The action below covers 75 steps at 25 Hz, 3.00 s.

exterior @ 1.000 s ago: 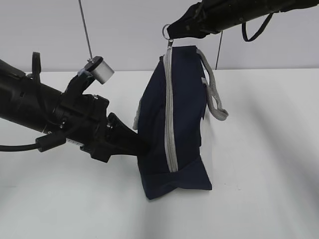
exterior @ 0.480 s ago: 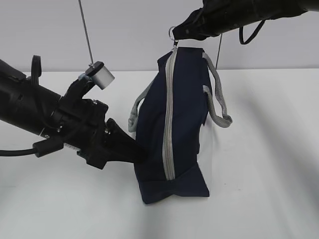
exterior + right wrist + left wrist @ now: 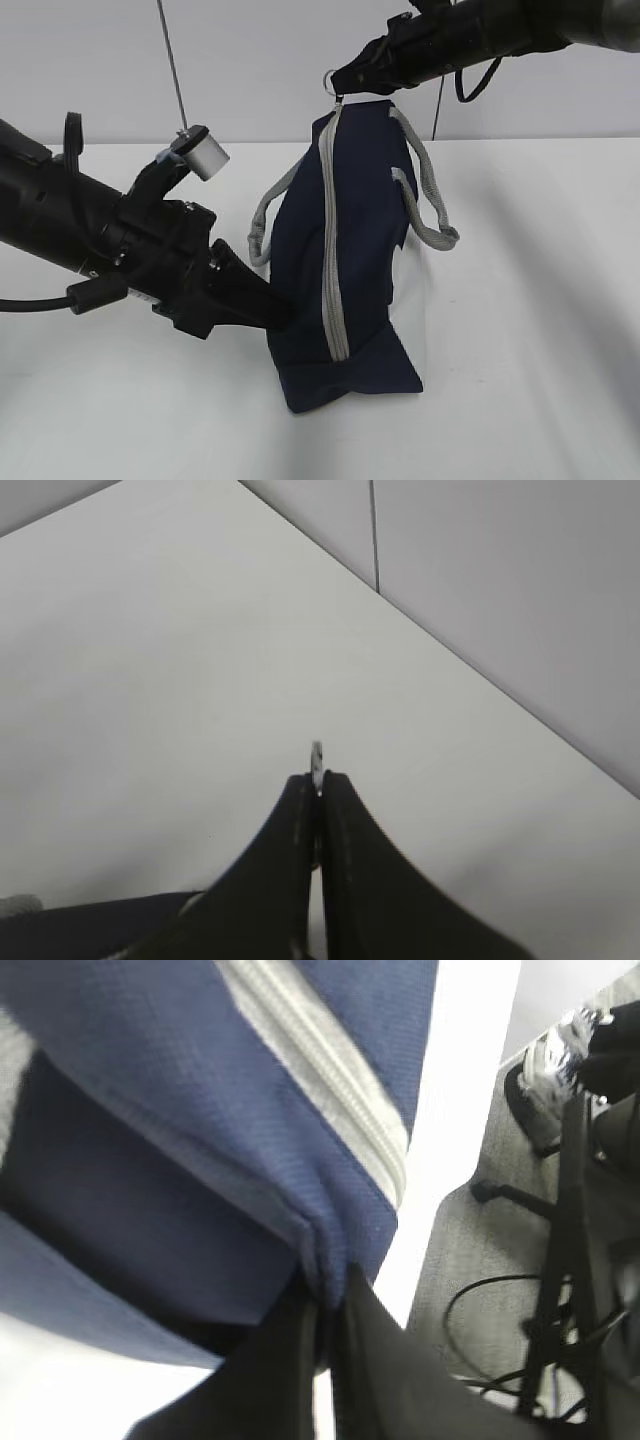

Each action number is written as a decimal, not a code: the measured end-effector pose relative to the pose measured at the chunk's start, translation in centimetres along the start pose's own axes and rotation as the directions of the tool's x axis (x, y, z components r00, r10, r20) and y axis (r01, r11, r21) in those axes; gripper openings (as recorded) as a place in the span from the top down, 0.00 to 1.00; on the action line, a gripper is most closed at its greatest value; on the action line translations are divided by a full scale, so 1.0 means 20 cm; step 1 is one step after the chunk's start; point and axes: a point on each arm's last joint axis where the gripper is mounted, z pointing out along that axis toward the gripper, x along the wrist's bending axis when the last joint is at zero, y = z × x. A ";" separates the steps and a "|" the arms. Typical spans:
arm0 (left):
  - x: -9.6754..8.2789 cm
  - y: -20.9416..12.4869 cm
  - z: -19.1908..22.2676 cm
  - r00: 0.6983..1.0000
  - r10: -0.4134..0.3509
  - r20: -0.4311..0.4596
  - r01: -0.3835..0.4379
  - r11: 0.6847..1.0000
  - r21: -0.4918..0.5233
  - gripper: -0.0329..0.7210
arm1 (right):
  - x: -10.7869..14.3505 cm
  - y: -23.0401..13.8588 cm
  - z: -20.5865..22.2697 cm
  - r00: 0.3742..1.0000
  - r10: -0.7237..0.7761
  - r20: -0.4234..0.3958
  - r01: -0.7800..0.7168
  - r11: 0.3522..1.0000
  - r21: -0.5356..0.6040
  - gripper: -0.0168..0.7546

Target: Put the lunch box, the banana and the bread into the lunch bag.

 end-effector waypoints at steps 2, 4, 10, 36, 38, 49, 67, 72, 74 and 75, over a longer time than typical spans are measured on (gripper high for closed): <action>0.00 0.00 0.00 0.999 -0.043 0.007 0.043 0.999 0.001 0.94 | 0.01 0.00 -0.01 1.000 -0.003 -0.022 0.003 1.000 0.002 1.00; -0.01 0.00 0.00 0.995 -0.096 0.028 0.096 0.995 0.006 0.80 | 0.01 0.01 -0.01 0.999 -0.009 -0.043 0.009 1.000 0.007 1.00; -0.01 0.05 -0.13 0.963 -0.271 0.015 0.271 0.961 -0.052 0.19 | 0.03 0.01 -0.03 0.993 -0.063 -0.097 0.069 0.996 0.059 1.00; 0.52 0.52 -0.08 0.738 -0.673 0.042 0.611 0.641 -0.465 0.29 | 0.04 0.00 -0.04 0.988 -0.069 -0.136 0.081 0.993 0.083 1.00; 0.55 0.52 -0.06 0.725 -0.686 0.056 0.626 0.623 -0.469 0.30 | 0.04 0.00 -0.04 0.988 -0.069 -0.138 0.081 0.993 0.084 1.00; 0.58 0.52 0.04 0.697 -0.713 0.076 0.658 0.593 -0.464 0.39 | 0.04 -0.01 -0.04 0.988 -0.066 -0.137 0.078 0.993 0.084 1.00; 0.55 0.53 0.05 0.704 -0.701 0.118 0.668 0.596 -0.446 0.95 | 0.00 0.01 -0.04 0.996 -0.075 -0.040 0.077 0.995 0.063 1.00; 0.53 0.54 0.06 0.705 -0.691 0.156 0.680 0.598 -0.424 0.95 | -0.02 -0.03 -0.01 0.998 -0.055 -0.037 0.057 0.996 0.066 1.00; 0.53 0.55 0.05 0.713 -0.682 0.165 0.676 0.605 -0.421 0.95 | -0.03 -0.06 0.02 0.998 -0.043 -0.037 0.046 0.996 0.071 1.00; 0.53 0.56 0.05 0.719 -0.676 0.165 0.671 0.611 -0.420 0.95 | -0.03 -0.07 0.03 0.999 -0.038 -0.038 0.041 0.997 0.072 1.00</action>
